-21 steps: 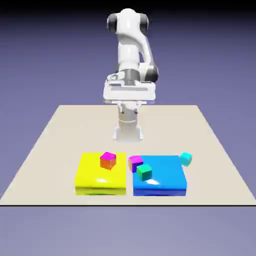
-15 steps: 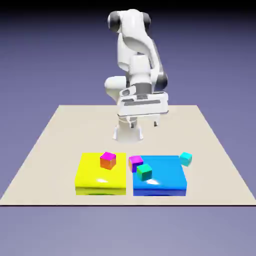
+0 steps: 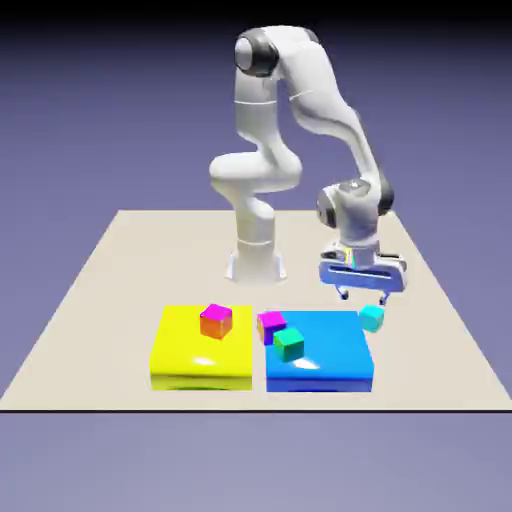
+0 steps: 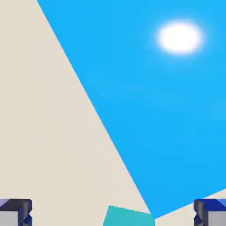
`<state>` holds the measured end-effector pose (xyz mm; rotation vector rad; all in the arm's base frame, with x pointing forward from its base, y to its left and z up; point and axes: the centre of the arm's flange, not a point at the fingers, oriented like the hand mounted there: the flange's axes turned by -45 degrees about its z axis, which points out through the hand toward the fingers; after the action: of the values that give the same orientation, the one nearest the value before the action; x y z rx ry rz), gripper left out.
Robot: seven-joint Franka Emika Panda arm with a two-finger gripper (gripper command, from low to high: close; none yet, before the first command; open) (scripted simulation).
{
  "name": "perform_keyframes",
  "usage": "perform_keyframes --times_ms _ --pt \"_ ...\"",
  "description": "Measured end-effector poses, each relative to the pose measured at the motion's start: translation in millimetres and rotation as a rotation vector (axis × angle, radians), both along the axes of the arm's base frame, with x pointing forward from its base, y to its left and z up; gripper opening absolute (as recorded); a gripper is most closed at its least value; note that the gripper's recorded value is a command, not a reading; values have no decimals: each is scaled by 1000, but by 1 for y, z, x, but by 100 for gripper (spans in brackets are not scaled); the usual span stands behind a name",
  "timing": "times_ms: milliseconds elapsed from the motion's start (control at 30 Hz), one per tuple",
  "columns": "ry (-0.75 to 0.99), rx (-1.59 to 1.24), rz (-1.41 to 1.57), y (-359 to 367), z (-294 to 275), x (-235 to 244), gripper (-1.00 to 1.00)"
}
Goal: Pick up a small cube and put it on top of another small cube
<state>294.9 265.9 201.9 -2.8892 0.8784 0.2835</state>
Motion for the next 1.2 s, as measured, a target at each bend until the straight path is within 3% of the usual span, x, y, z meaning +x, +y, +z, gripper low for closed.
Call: perform_keyframes --times_ms 67,333,367,800,1033,1200 --pt "70 -11 -42 11 -13 -16 0" --pt "70 -10 -42 19 -78 -26 0" --pt "70 -11 -42 19 -81 -26 -100" --pt "13 -19 59 16 -3 -14 -100" --pt "6 -47 -59 -99 51 88 -100" --pt "20 -63 -138 -192 95 123 -100"
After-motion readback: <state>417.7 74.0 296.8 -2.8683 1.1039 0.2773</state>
